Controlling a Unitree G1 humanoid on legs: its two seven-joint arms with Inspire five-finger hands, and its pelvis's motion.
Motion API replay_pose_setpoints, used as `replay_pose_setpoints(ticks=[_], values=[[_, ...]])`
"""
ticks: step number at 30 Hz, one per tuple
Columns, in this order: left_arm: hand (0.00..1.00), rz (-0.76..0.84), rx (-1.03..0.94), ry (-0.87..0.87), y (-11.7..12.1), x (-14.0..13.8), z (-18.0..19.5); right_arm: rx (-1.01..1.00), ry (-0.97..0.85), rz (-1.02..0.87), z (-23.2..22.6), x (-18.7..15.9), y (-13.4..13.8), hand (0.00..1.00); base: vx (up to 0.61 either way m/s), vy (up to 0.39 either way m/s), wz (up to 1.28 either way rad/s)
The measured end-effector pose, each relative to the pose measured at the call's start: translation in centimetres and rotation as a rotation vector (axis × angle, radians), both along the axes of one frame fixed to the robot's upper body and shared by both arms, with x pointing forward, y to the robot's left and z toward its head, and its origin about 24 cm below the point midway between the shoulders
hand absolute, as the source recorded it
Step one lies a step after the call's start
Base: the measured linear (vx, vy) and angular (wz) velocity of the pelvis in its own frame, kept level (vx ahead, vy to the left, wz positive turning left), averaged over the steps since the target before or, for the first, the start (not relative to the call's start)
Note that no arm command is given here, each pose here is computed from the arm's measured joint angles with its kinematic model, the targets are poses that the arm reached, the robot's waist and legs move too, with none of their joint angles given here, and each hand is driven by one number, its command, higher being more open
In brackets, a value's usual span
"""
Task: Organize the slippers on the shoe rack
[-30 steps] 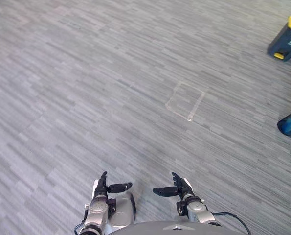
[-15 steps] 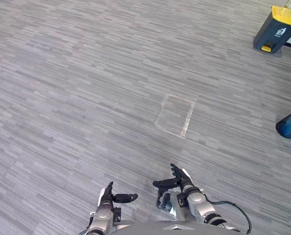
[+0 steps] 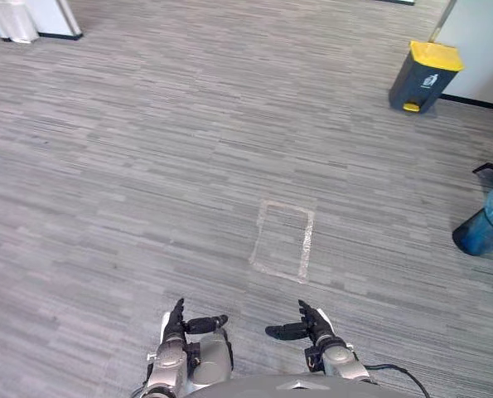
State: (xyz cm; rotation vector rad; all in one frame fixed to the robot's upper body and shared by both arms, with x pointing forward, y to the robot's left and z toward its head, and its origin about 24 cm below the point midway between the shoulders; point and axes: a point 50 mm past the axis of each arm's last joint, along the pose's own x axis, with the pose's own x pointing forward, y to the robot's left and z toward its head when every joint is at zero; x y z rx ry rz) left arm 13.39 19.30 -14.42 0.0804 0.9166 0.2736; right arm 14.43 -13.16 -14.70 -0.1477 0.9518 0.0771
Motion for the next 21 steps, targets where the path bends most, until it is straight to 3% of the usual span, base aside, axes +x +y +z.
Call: replay_pose_setpoints(ticks=[8,21], values=[[1.0,-0.058,0.022,0.07,0.1,-1.3,-0.7,0.023,-0.067,0.023,0.9,1.9,0.7,1.0,0.38,0.123,-0.13],[1.0,-0.084,-0.009,0.061,-0.8,-0.9,-0.7,0.0,-0.046,-0.044,0.6,1.3,-1.0,1.0,0.47,-0.161,0.05]])
